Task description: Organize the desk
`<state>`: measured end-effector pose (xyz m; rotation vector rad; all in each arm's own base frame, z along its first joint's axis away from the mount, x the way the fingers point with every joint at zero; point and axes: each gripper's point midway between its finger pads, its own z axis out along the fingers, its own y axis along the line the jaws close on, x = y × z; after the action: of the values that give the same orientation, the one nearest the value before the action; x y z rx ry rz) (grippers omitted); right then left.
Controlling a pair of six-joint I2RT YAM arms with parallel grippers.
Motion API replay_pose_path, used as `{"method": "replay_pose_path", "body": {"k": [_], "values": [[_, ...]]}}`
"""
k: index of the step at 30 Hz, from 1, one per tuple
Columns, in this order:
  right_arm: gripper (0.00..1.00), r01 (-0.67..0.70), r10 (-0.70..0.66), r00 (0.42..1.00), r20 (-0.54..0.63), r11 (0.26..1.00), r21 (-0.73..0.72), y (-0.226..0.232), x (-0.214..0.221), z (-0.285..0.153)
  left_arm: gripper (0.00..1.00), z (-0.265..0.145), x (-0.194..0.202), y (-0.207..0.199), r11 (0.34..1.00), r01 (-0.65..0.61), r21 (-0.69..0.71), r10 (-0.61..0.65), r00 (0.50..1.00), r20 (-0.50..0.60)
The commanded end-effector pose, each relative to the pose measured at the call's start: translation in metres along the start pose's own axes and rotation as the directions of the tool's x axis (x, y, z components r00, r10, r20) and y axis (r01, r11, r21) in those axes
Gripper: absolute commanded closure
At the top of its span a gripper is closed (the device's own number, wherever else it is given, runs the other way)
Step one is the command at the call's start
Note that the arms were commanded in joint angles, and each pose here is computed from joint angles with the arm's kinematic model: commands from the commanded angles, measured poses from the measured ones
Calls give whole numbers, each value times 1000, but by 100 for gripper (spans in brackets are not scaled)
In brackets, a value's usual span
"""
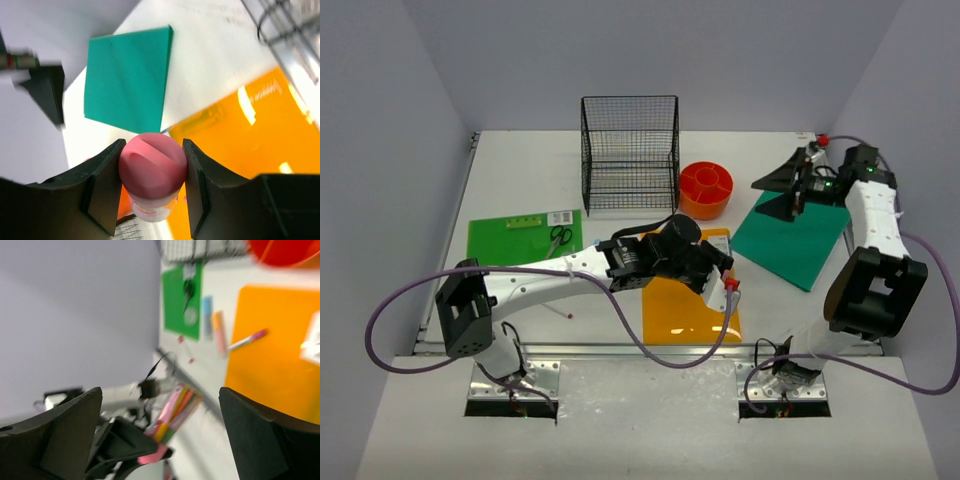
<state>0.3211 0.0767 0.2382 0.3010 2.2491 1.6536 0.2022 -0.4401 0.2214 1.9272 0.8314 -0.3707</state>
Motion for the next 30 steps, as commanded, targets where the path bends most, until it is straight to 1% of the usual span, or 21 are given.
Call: {"method": "replay_pose_path", "body": {"k": [1, 2, 4, 6, 7, 8, 11, 14, 16, 19, 24, 27, 30], "values": [[1, 134, -158, 977, 142, 977, 164, -12, -43, -43, 100, -48, -35, 104, 879, 376, -293, -308, 917, 254], [1, 148, -179, 971, 156, 970, 192, -18, -47, -47, 100, -55, -24, 137, 798, 487, -356, -390, 867, 310], [1, 153, -198, 965, 174, 957, 245, -33, -49, -53, 100, -63, -6, 174, 687, 598, -413, -476, 800, 366], [1, 184, -243, 953, 178, 937, 297, -48, -47, -54, 100, -72, 17, 229, 523, 707, -476, -537, 707, 460], [1, 176, -239, 955, 173, 933, 313, -54, -42, -54, 100, -76, 24, 234, 510, 708, -489, -537, 706, 462], [1, 187, -254, 953, 166, 921, 341, -63, -37, -54, 100, -84, 32, 261, 456, 718, -526, -516, 695, 501], [1, 198, -273, 949, 157, 904, 378, -76, -27, -54, 100, -93, 60, 304, 356, 740, -571, -478, 669, 569], [1, 224, -310, 937, 159, 886, 406, -81, -20, -55, 100, -89, 85, 317, 317, 750, -581, -453, 658, 602], [1, 244, -339, 927, 160, 870, 428, -83, -19, -57, 100, -82, 100, 319, 299, 757, -581, -452, 648, 613], [1, 300, -412, 899, 147, 826, 478, -84, -18, -63, 100, -67, 135, 313, 271, 774, -573, -479, 624, 617], [1, 357, -486, 866, 119, 766, 534, -86, -15, -70, 100, -51, 169, 301, 254, 797, -549, -516, 591, 620], [1, 374, -507, 853, 123, 760, 532, -85, -12, -69, 100, -42, 182, 294, 254, 803, -539, -532, 581, 616], [1, 376, -505, 854, 125, 765, 523, -86, -11, -67, 100, -32, 192, 288, 257, 806, -533, -546, 576, 608]]}}
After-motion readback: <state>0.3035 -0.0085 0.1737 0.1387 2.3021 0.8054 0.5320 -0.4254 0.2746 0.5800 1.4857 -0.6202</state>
